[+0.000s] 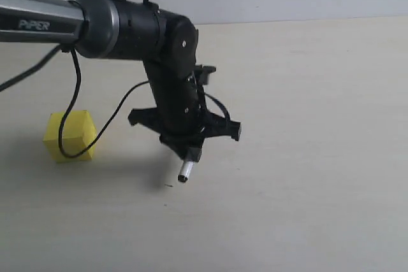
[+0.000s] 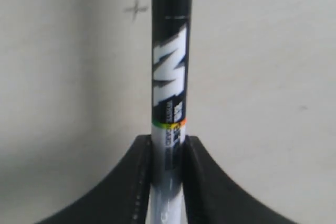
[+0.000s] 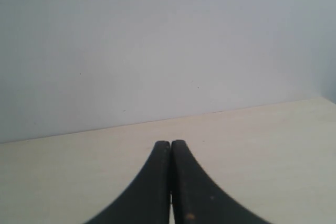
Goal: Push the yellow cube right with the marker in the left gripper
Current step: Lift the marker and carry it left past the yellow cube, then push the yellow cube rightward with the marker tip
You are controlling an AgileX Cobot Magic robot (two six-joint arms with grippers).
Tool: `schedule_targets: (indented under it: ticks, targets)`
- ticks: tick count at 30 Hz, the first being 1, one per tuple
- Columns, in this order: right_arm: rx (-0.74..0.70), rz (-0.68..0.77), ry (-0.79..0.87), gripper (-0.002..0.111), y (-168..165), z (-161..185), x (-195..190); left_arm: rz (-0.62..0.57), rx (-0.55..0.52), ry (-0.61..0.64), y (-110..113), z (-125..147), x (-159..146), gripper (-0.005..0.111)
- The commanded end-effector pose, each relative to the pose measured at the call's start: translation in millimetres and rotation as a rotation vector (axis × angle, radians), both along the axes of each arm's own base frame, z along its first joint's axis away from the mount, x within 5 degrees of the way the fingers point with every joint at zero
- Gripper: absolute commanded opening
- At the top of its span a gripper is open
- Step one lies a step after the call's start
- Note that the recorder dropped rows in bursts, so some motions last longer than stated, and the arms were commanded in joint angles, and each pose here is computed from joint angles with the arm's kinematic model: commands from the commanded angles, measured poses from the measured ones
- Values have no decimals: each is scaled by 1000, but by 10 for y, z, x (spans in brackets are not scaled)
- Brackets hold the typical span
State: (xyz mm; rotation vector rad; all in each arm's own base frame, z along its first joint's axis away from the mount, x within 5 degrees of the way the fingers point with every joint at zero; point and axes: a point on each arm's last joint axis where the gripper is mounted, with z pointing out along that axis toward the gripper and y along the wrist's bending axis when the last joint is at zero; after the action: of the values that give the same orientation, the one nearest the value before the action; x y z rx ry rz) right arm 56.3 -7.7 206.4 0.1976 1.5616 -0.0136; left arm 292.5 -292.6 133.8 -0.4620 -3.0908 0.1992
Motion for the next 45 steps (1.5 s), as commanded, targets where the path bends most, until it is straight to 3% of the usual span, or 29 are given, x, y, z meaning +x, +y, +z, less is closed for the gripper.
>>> schedule_targets:
  ticks: [1, 4, 9, 12, 14, 15, 19, 20, 21, 23, 25, 27, 29, 31, 33, 36, 45]
  targets:
    - [3, -5, -6, 0, -2, -9, -4, -257, -67, -203, -2, 841, 37, 0]
    - [3, -5, -6, 0, -2, -9, -4, -411, 12, -306, 173, 1370, -14, 0]
    - [3, -5, -6, 0, -2, -9, -4, -563, 37, -520, 390, 2017, -76, 0]
    - [3, -5, -6, 0, -2, -9, -4, -625, 160, -541, 707, 2194, -38, 0]
    - [3, -5, -6, 0, -2, -9, -4, -615, 188, -555, 969, 2273, 54, 0]
    - [3, -5, -6, 0, -2, -9, -4, -599, 185, -550, 1139, 2305, 74, 0]
    - [3, -5, -6, 0, -2, -9, -4, -726, 122, -515, 1764, 2318, 37, 0]
    - [3, -5, -6, 0, -2, -9, -4, -741, 154, -502, 1949, 2292, 35, 0]
    - [3, -5, -6, 0, -2, -9, -4, -720, 252, -444, 2319, 2184, 46, 0]
    - [3, -5, -6, 0, -2, -9, -4, -689, 379, -308, 2759, 1935, 55, 0]
    - [3, -5, -6, 0, -2, -9, -4, -762, 322, -213, 2928, 1675, 51, 0]
    - [3, -5, -6, 0, -2, -9, -4, -900, 221, -201, 3039, 1425, 5, 0]
    - [3, -5, -6, 0, -2, -9, -4, -883, 248, -252, 3138, 1198, 14, 0]
    - [3, -5, -6, 0, -2, -9, -4, -888, 282, -203, 3270, 946, -17, 1]
    - [3, -5, -6, 0, -2, -9, -4, -889, 241, -128, 3350, 706, -5, 5]
    - [3, -5, -6, 0, -2, -9, -4, -1067, 177, -62, 3419, 441, 46, 0]
    - [3, -5, -6, 0, -2, -9, -4, -1160, 262, -154, 3456, 112, 294, 0]
